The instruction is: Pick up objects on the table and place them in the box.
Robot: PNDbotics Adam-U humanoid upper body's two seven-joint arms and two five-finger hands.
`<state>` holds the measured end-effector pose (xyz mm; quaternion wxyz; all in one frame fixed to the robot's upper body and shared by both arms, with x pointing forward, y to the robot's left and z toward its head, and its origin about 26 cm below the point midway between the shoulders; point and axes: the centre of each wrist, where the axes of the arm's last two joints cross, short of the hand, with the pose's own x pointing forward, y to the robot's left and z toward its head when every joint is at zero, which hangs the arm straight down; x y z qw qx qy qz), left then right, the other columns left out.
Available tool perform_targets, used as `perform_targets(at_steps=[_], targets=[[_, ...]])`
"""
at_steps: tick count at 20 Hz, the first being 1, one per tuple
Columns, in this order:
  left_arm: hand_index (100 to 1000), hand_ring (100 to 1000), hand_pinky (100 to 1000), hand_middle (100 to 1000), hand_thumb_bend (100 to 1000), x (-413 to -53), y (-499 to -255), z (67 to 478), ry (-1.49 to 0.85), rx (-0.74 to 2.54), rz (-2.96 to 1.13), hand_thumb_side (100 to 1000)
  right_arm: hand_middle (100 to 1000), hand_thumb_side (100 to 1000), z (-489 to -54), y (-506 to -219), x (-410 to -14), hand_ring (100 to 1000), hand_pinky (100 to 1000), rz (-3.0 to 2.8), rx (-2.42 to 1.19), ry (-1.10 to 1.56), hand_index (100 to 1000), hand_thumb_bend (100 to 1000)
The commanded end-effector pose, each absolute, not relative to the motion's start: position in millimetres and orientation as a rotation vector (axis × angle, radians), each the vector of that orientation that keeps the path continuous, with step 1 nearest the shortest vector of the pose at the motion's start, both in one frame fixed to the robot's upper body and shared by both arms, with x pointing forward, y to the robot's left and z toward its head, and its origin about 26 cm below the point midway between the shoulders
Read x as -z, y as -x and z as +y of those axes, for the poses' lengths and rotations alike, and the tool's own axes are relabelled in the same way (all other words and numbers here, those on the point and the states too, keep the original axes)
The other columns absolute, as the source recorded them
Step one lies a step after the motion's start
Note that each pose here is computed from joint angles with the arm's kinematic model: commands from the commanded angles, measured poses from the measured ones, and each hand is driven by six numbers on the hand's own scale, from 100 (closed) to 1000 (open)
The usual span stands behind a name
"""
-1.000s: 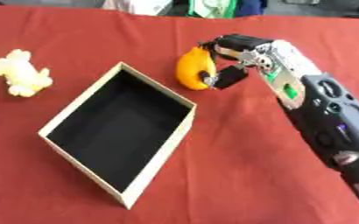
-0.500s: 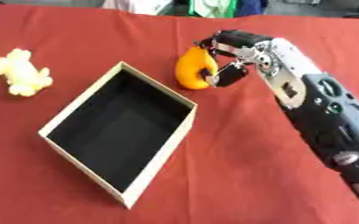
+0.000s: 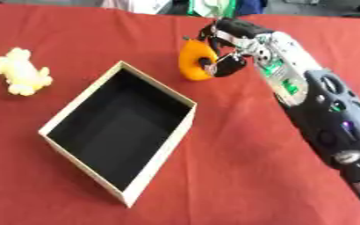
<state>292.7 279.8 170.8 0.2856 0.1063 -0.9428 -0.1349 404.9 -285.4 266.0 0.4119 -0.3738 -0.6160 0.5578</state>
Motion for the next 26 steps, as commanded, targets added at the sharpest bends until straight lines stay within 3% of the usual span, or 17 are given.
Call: perform_targets(at_steps=[1, 11, 26], targets=[[767, 810, 692, 794, 100, -177, -290, 281, -0.286, 0.372, -2.541, 751, 256, 100, -281, -396, -293, 591, 641, -1.653, -1.350, 0.965, 621, 100], [766, 810, 693, 795, 100, -176, -290, 281, -0.286, 0.371, -2.536, 750, 181, 100, -258, -371, -327, 532, 628, -1.853, -1.316, 0.928, 542, 100], [766, 810, 694, 795, 100, -177, -290, 282, -0.285, 0.371, -2.540, 747, 184, 100, -204, -309, -343, 527, 620, -2.097, -1.529, 0.704, 545, 100]])
